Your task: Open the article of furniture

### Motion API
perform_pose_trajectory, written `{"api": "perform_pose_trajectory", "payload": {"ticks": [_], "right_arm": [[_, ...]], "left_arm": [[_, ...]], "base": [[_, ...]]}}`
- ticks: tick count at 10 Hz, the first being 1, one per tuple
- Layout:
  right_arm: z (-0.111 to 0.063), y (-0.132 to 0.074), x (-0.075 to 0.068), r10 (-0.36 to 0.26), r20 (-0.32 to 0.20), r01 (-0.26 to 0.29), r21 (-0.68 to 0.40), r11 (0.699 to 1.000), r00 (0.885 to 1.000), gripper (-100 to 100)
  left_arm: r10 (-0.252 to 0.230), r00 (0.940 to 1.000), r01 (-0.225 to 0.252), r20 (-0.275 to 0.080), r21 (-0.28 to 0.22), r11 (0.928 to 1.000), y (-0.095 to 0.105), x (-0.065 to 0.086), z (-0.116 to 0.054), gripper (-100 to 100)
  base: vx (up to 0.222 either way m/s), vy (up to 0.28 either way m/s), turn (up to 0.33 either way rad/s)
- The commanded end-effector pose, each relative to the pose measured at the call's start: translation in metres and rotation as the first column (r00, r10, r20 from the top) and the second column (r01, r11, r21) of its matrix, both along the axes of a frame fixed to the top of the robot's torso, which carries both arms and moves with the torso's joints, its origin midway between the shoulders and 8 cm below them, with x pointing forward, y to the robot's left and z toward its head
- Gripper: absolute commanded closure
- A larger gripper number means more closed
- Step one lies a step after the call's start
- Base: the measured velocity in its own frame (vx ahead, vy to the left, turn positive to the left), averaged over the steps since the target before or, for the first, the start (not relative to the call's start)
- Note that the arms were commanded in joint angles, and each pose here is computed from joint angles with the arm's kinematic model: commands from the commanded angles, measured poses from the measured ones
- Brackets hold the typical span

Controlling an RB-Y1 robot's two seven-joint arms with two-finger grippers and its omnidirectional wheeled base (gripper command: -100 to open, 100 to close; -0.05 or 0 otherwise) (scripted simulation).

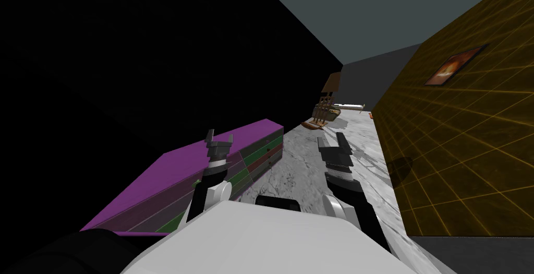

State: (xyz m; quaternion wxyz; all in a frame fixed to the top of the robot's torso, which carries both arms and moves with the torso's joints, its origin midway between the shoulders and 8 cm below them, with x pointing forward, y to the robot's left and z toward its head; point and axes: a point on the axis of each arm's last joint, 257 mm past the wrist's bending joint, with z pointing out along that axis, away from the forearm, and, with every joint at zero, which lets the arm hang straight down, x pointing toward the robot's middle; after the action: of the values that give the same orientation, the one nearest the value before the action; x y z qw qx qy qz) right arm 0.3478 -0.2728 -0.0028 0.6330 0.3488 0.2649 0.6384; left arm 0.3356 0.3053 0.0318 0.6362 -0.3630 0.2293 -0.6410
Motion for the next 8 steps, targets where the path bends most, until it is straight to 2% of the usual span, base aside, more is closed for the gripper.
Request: {"api": "perform_pose_trajectory", "payload": {"ticks": [1,8], "right_arm": [[0.0000,0.0000,0.0000,0.000,0.000,0.000,0.000,1.000,1.000,0],[0.0002,0.0000,-0.0001,0.000,0.000,0.000,0.000,1.000,1.000,0]], "left_arm": [[0.000,1.0000,0.000,0.000,0.000,1.0000,0.0000,0.0000,0.0000,0],[0.000,1.0000,0.000,0.000,0.000,1.0000,0.0000,-0.0001,0.0002,0]], "base": [[0.000,0.000,0.000],[0.000,0.000,0.000]]}}
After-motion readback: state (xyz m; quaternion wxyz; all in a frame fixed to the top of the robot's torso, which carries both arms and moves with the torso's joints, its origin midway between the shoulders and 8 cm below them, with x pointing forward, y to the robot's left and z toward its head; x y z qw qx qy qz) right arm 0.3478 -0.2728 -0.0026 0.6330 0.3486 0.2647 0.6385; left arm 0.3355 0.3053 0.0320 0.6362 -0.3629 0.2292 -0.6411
